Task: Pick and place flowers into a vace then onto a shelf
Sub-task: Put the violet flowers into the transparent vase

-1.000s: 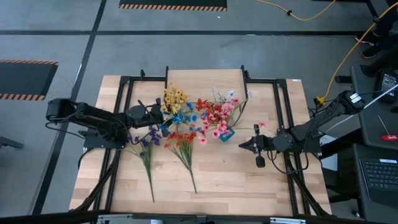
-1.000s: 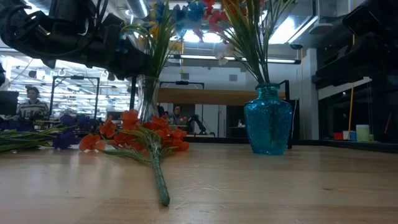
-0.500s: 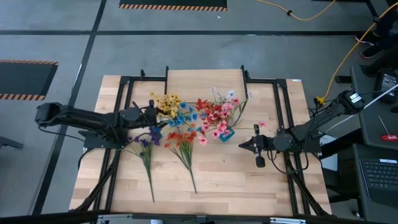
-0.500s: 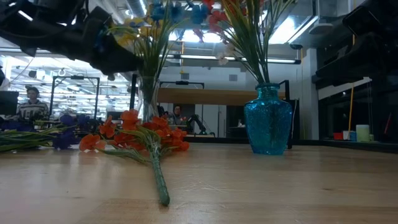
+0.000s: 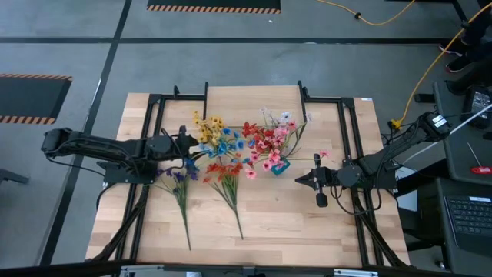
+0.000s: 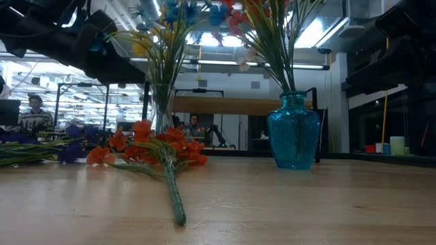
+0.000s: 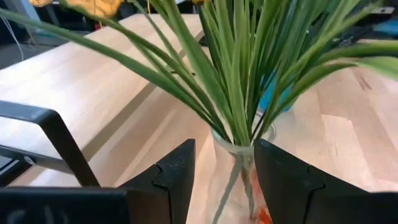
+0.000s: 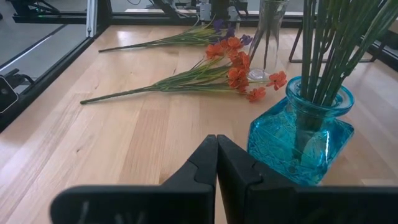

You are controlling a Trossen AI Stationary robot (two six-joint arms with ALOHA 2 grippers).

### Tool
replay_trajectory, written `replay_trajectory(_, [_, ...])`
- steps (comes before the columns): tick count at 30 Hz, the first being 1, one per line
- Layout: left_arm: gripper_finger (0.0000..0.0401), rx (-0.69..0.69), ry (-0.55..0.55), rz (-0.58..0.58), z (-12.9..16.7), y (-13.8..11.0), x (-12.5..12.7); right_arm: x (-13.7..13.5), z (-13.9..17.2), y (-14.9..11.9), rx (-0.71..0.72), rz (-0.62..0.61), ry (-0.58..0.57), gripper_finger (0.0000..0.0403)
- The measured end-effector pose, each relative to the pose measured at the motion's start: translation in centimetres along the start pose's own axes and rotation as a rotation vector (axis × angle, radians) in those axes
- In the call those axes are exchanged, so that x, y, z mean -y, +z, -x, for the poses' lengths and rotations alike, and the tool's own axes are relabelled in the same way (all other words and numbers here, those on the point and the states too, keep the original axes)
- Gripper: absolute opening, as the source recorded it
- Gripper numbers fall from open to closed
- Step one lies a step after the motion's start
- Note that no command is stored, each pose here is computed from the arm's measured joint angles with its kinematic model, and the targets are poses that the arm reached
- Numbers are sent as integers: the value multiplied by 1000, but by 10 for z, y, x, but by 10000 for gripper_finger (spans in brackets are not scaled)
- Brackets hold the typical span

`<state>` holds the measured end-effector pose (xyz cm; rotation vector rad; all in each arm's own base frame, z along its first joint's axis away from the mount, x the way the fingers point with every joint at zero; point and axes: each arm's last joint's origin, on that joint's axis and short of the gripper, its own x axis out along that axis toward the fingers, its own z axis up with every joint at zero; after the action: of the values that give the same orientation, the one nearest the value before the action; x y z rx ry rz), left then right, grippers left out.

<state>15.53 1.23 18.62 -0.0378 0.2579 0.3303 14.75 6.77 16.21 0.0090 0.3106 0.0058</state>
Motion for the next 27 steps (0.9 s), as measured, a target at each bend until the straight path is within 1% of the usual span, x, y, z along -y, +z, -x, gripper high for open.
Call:
replay_trajectory(7, [153, -67, 0, 15, 4, -6, -1, 0, 0, 0, 0, 0, 0, 14])
replay_trajectory(16, [152, -93, 4, 42, 9, -8, -3, 0, 0, 0, 0, 0, 0, 14])
replay_trajectory(18, [152, -123, 11, 44, 9, -12, -3, 0, 0, 0, 0, 0, 0, 14])
replay_trajectory(22, [152, -224, 72, 63, 11, -22, -6, 0, 0, 0, 0, 0, 0, 14])
replay_trajectory(27, [152, -259, 64, 88, 12, -25, -6, 0, 0, 0, 0, -1, 0, 14])
